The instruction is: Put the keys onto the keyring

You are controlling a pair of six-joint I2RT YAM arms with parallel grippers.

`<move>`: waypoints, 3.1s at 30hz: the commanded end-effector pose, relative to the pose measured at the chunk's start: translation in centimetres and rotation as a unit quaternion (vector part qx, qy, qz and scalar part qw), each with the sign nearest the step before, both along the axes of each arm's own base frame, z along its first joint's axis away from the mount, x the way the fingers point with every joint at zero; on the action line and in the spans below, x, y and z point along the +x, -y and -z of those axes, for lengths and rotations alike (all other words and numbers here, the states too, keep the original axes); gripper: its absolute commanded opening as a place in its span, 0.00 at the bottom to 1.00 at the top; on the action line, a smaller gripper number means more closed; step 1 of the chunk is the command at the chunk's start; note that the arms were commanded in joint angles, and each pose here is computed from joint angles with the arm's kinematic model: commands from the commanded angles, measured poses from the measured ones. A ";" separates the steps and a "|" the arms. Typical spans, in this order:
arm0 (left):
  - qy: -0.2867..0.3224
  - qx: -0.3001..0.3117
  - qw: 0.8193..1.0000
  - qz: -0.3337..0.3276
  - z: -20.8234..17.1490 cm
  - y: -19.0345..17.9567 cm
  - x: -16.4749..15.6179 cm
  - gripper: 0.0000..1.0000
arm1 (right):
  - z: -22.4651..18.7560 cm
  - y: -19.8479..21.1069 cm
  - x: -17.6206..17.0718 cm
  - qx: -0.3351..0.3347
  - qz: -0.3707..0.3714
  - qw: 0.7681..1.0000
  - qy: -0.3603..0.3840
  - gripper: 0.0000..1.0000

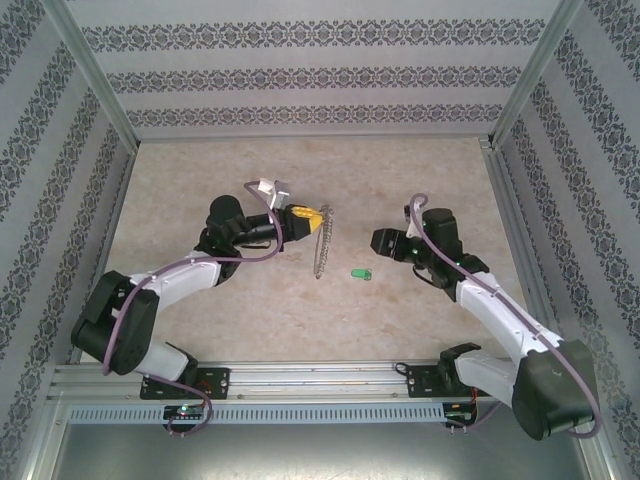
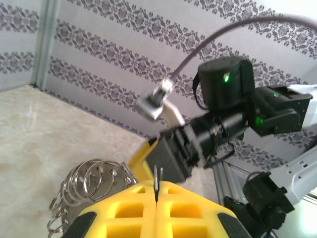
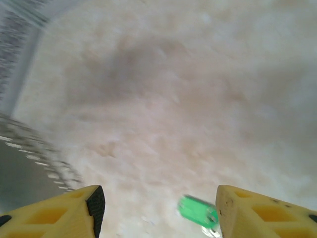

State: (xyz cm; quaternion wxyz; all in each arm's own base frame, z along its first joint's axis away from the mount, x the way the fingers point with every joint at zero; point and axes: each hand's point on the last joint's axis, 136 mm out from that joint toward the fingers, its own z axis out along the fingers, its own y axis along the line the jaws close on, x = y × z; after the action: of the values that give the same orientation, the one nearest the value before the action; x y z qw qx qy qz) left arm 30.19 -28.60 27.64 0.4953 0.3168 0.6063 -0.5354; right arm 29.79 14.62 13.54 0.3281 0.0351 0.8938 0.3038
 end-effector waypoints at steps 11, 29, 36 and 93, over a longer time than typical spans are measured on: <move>0.090 -0.028 0.993 -0.068 -3.0 -1.6 -0.3 0.00 | 9.4 0.3 -1.9 -0.147 0.099 0.976 -0.127 0.47; 0.114 -0.031 0.991 -0.069 -3.8 -2.1 -1.6 0.00 | 11.7 -1.7 -0.9 -0.199 0.090 0.964 -0.152 0.39; 0.115 -0.034 0.990 -0.069 -3.9 -2.1 -1.5 0.00 | 12.0 -1.7 -1.5 -0.208 0.085 0.962 -0.155 0.27; 0.155 0.022 0.988 0.006 -3.7 2.9 -2.7 0.00 | -18.6 -4.6 -4.2 0.134 -0.134 0.928 0.321 0.00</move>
State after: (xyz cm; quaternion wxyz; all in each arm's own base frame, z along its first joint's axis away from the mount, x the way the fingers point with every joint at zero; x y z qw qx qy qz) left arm 28.00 -30.66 29.55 0.5606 0.3879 0.5602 -0.4705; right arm 26.57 18.81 29.44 0.5204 -0.1029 0.7266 0.4366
